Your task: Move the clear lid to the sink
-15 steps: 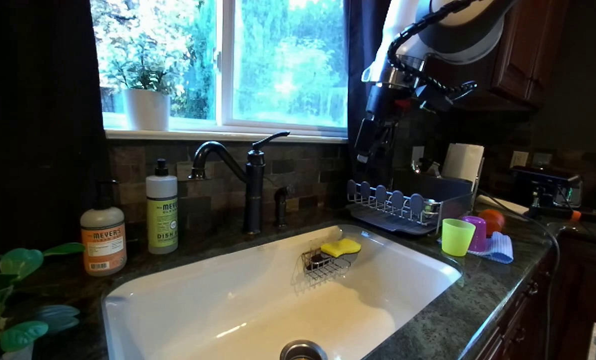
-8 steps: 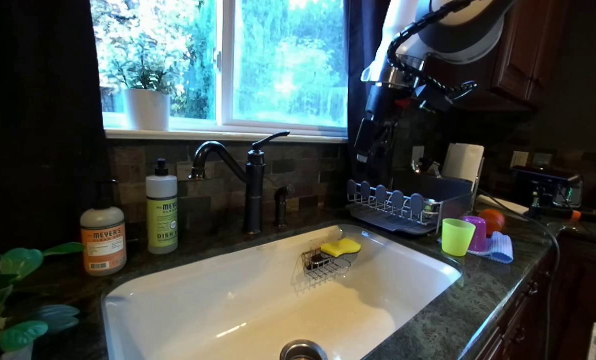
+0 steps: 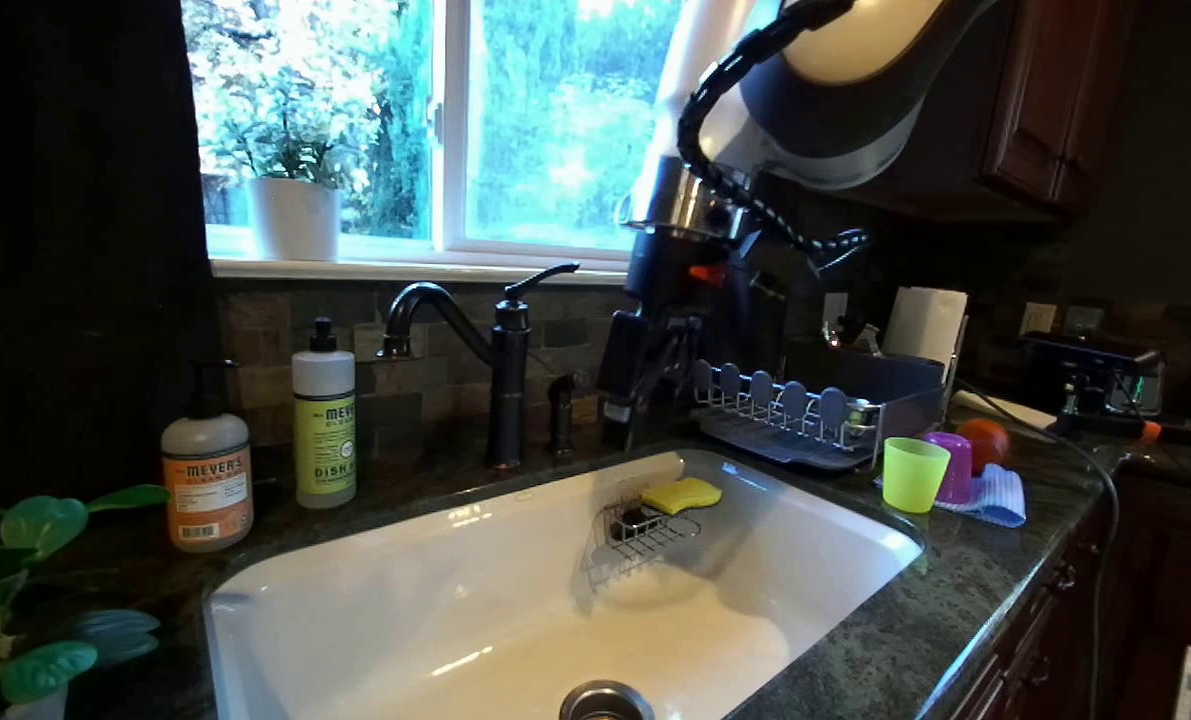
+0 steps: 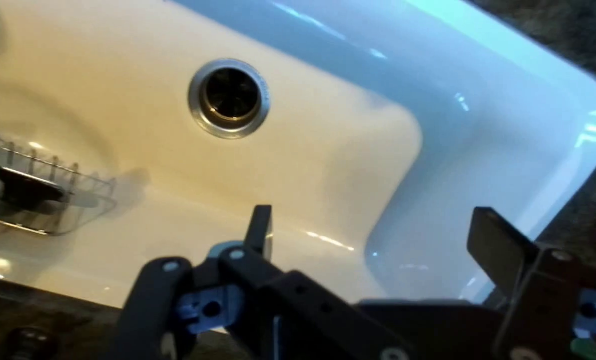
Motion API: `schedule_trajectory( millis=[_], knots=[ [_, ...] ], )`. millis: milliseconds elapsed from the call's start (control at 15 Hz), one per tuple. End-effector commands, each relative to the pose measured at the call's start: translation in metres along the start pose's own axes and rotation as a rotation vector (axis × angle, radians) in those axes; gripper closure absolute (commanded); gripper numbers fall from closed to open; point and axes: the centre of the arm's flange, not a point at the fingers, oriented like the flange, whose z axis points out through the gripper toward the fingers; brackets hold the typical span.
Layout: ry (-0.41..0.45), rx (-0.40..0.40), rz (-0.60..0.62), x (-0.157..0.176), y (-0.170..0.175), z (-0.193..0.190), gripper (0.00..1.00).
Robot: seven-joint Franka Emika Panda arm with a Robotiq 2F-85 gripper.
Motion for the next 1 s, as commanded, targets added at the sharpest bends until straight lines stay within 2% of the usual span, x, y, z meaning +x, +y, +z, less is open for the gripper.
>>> schedule_trajectory(
  millis=[0, 133, 200, 333, 533, 667, 933],
  knots=[
    [0.030, 0.055, -0.030, 0.045, -0.062, 0.027, 0.00],
    [0.023, 0.091, -0.112, 0.054, -0.090, 0.025, 0.00],
    [0.027, 0.061, -0.077, 0.030, -0.071, 0.021, 0.00],
    [0.033, 0.081, -0.101, 0.041, -0.088, 0.022, 0.00],
    [0.035, 0.086, -0.104, 0.046, -0.088, 0.023, 0.00],
    [0.012, 0.093, -0.112, 0.065, -0.104, 0.045, 0.00],
    [-0.051, 0.059, -0.146, 0.091, -0.145, 0.097, 0.00]
  ],
)
